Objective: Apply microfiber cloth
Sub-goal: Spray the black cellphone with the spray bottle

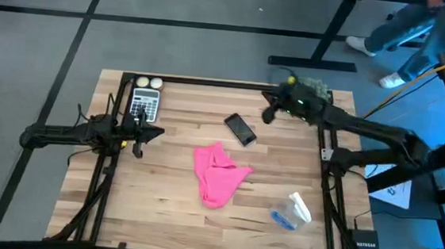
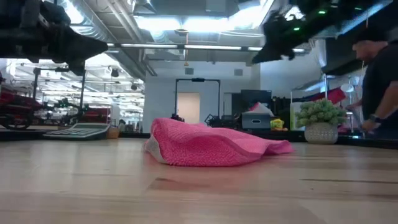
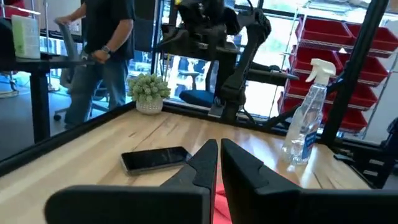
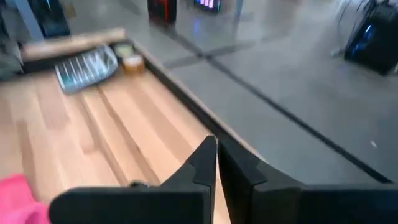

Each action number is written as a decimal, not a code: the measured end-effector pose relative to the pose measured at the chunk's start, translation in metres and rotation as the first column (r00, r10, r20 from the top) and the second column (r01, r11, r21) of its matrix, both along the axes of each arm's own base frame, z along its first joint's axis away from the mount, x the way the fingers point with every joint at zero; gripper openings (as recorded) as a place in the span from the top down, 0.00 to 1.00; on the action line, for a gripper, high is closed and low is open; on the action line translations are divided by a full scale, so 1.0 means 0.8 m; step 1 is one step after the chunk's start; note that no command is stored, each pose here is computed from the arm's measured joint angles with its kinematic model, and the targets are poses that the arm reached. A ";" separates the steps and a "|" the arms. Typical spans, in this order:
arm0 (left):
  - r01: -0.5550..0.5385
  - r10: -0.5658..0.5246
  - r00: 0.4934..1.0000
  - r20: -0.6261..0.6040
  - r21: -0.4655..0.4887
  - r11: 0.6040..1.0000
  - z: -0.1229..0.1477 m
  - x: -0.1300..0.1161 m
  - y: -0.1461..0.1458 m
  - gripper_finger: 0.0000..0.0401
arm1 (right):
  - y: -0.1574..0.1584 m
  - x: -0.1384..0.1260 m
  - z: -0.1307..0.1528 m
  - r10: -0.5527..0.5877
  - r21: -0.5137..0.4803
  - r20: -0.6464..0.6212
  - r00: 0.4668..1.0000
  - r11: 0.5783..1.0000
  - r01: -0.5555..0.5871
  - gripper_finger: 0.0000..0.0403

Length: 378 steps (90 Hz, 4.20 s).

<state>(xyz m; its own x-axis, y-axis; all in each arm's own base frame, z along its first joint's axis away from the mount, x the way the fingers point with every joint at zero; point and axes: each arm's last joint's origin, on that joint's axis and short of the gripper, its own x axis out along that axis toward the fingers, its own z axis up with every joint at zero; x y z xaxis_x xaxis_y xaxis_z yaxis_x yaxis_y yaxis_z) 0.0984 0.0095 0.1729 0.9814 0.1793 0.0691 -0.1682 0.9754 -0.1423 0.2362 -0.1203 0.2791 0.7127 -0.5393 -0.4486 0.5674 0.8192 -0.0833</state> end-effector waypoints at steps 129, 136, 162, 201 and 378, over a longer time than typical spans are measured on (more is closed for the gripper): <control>-0.002 0.002 1.000 -0.005 0.008 1.000 0.000 0.000 0.000 0.99 | 0.001 0.127 -0.181 0.090 0.452 -0.312 0.946 0.890 0.064 0.22; -0.002 0.002 1.000 -0.005 0.008 1.000 0.000 0.000 0.000 0.99 | 0.000 0.128 -0.181 0.080 0.459 -0.304 0.949 0.885 0.072 0.22; -0.003 0.004 1.000 -0.009 0.033 0.999 0.000 0.000 0.000 0.99 | 0.008 0.128 -0.185 0.033 0.407 -0.350 0.936 0.905 0.120 0.22; -0.003 0.004 1.000 -0.008 0.033 0.999 0.000 0.000 0.000 0.99 | 0.022 0.130 -0.190 0.011 0.348 -0.404 0.915 0.926 0.143 0.12; -0.026 0.027 0.999 -0.035 0.033 0.999 -0.003 0.000 0.001 0.99 | 0.033 0.107 -0.204 -0.061 0.403 -0.514 0.855 0.863 0.304 0.22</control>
